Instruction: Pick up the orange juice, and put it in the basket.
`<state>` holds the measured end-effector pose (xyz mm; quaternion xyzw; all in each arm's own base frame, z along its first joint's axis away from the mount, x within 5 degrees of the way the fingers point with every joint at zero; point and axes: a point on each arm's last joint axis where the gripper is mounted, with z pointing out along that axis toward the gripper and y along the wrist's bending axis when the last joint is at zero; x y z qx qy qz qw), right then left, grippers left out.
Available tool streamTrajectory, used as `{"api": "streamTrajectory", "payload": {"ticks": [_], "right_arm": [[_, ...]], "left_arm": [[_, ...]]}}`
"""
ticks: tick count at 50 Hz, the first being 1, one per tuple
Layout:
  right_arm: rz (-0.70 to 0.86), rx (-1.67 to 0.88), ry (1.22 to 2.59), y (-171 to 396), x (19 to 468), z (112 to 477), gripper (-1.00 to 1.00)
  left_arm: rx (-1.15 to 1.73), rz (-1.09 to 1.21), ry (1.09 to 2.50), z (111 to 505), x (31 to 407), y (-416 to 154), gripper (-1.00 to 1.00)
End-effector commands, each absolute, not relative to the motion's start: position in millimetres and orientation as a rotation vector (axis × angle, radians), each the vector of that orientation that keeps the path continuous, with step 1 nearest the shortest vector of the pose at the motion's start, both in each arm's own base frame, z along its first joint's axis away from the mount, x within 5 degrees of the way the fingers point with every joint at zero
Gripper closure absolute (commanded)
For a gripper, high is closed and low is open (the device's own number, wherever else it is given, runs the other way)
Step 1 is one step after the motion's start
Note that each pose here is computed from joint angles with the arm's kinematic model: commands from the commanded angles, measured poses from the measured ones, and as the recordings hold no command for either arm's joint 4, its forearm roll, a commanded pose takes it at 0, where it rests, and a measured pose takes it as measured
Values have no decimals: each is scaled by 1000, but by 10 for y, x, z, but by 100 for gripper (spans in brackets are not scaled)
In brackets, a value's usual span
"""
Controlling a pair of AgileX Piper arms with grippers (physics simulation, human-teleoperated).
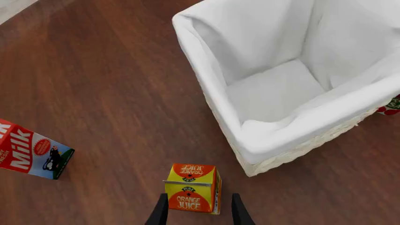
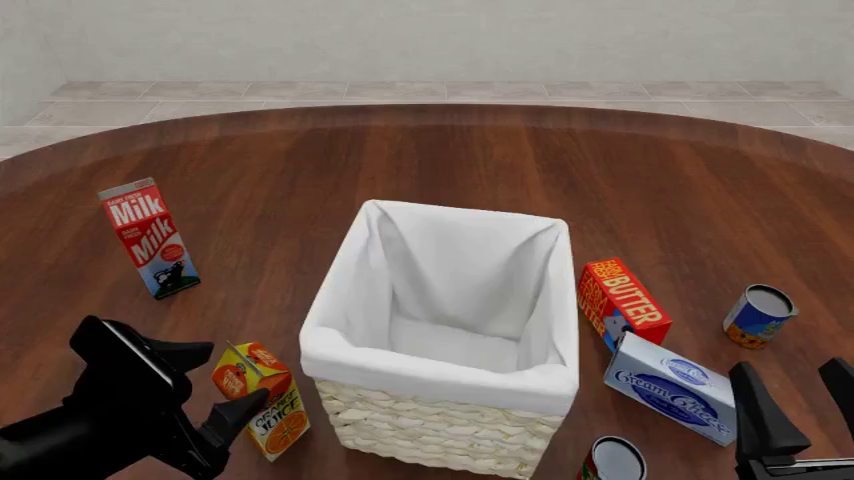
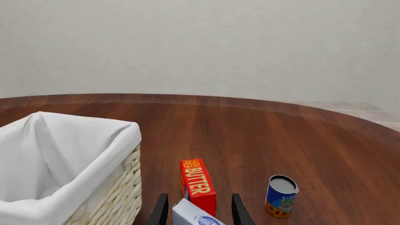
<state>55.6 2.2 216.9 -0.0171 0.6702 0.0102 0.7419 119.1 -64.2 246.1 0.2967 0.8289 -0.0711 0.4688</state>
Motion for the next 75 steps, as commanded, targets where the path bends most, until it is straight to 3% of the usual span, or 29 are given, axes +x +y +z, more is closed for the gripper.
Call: {"api": "streamTrajectory", "payload": {"ticks": [1,75], "right_arm": [[21,-39,1468,22,556,2172,-100],[20,-35,1471,20,557,2162,-100]], "left_arm": [[733,-174,2042,2370,1241,-671,-100],[680,-125,2075,2119,1360,-619,-100]]}}
